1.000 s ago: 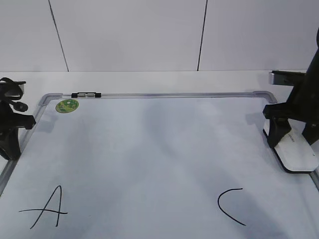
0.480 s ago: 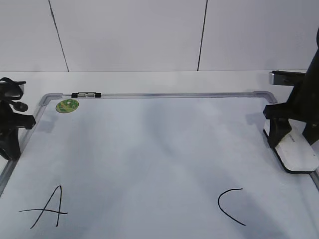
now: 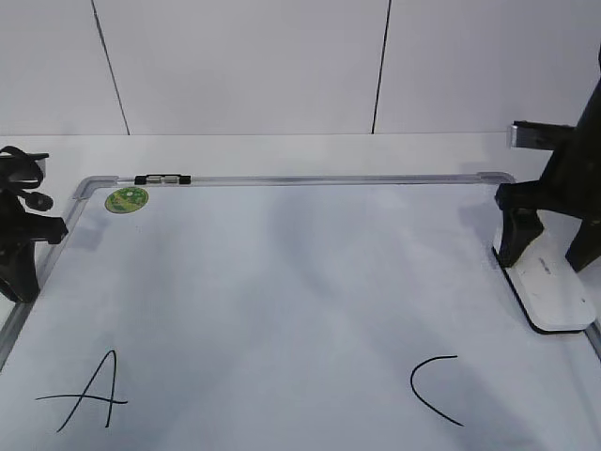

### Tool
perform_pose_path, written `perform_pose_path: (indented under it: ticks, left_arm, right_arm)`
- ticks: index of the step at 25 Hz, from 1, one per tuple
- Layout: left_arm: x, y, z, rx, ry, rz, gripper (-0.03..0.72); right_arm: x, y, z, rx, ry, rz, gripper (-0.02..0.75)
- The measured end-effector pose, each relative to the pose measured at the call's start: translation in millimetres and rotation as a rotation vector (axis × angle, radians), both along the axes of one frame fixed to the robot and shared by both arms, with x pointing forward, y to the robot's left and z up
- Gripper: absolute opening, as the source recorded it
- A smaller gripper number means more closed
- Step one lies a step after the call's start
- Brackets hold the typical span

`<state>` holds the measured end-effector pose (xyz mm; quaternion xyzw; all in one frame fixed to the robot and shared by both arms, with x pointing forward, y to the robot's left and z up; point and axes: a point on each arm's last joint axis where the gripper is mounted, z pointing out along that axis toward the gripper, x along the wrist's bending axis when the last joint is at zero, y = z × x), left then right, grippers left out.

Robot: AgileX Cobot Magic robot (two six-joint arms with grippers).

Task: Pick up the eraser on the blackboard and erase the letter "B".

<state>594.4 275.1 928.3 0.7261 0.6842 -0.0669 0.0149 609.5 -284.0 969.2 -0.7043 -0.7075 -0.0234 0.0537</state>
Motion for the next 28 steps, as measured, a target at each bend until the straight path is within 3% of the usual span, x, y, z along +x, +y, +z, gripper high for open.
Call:
perform_pose_path:
  ticks: [14,21,28]
  left_arm:
    - [0.3,0.0,0.0,0.001,-0.002,0.013,0.041]
    - [8.6,-0.5,8.8,-0.002,-0.024,0.011,0.17]
    - [22.8,-2.5,40.3,-0.011,-0.032,-0.006,0.197]
  right_arm:
    - [6.2,0.4,44.8,0.005,-0.109,-0.013,0.604]
    - [-11.8,0.3,91.0,0.009,-0.228,-0.027,0.596]
    - [-36.7,0.1,136.7,0.016,-0.353,-0.035,0.596]
